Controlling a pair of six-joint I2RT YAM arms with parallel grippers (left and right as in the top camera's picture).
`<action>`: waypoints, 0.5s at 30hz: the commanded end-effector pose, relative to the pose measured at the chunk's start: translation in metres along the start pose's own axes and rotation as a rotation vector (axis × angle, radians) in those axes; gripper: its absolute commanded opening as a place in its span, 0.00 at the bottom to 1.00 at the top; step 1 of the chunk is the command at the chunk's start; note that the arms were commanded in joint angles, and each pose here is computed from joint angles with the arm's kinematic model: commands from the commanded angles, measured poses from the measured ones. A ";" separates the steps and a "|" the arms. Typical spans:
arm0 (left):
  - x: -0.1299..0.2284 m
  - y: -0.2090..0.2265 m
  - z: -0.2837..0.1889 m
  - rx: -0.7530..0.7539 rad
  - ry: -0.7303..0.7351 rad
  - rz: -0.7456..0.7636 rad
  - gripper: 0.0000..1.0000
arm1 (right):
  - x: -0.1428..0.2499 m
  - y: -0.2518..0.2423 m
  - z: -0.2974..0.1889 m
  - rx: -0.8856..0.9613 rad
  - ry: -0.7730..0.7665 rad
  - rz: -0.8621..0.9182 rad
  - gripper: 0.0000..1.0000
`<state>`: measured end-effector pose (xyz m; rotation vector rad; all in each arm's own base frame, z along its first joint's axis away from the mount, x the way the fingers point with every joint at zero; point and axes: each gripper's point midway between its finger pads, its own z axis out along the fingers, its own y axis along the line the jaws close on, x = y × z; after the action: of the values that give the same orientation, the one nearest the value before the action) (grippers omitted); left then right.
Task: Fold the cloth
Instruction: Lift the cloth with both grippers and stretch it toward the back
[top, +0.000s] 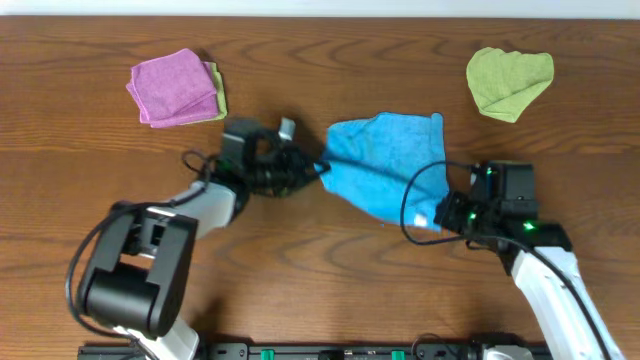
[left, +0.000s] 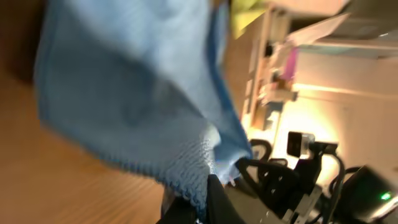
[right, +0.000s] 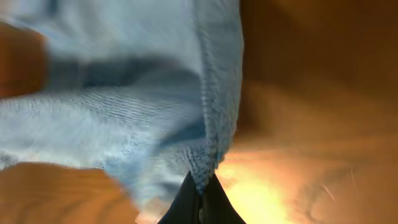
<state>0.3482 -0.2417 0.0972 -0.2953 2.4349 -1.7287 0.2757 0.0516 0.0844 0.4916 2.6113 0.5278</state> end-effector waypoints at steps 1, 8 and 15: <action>-0.017 -0.048 -0.024 0.099 -0.016 0.069 0.06 | -0.024 0.018 -0.022 -0.049 -0.089 -0.036 0.02; -0.049 -0.100 -0.061 0.165 -0.133 0.103 0.06 | -0.061 0.042 -0.040 -0.117 -0.220 -0.053 0.01; -0.088 -0.123 -0.069 0.140 -0.273 0.111 0.06 | -0.117 0.066 -0.032 -0.161 -0.299 -0.053 0.01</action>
<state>0.4092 -0.2032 0.2223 -0.3070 2.1387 -1.7332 0.3567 0.0547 0.1783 0.3754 2.2685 0.5877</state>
